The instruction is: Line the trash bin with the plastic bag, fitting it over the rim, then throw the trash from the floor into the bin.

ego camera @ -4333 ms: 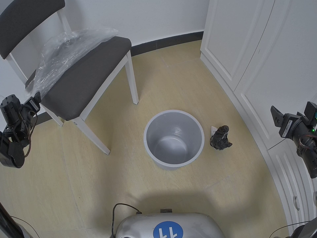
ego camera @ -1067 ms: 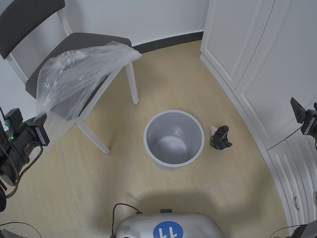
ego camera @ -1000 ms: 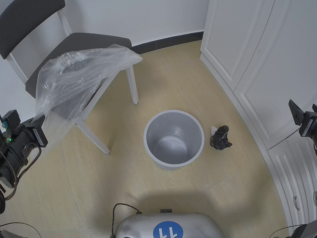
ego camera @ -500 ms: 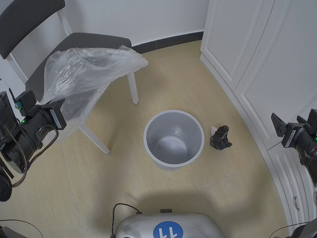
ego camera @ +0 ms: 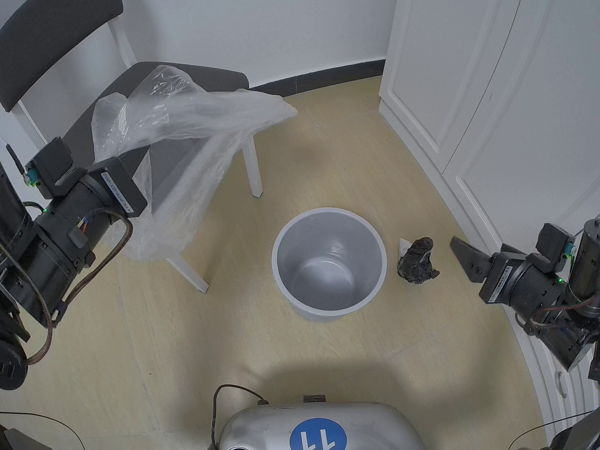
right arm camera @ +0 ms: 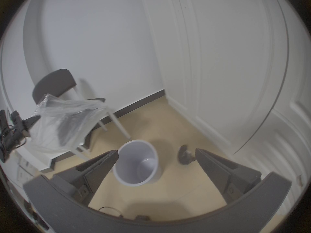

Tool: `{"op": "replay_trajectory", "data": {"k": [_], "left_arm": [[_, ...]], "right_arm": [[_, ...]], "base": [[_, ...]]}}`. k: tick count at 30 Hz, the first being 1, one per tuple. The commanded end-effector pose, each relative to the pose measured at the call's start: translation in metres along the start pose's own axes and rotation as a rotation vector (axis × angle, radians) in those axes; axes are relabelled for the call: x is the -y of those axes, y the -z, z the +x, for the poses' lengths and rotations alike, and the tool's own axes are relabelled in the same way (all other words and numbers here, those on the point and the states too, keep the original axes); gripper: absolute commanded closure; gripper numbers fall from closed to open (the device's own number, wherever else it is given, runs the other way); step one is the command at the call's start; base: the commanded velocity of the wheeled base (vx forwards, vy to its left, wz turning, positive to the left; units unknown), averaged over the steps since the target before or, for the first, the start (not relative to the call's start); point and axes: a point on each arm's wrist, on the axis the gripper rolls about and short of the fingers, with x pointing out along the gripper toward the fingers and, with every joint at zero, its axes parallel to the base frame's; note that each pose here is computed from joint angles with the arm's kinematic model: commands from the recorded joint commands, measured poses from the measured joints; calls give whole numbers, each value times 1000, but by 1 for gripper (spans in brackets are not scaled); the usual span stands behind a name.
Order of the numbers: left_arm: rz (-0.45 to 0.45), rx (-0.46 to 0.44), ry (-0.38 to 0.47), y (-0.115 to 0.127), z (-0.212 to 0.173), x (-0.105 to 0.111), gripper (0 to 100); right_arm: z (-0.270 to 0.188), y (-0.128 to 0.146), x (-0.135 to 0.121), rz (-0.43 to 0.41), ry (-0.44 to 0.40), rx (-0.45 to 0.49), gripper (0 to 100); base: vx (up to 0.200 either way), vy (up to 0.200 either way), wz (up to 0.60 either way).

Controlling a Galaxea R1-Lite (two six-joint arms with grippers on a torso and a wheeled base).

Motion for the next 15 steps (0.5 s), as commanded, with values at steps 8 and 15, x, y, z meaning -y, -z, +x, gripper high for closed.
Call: {"op": "replay_trajectory", "data": {"k": [8,15], "left_arm": [[-84,28,192,-16,-31,37,100],[-113,30,221,-19,-36,41,100]], "right_arm": [[2,27,-23,94,-154,-145,0],[5,39,-28,134,-215,-157,0]], "base": [[0,0,0],[0,0,0]]}}
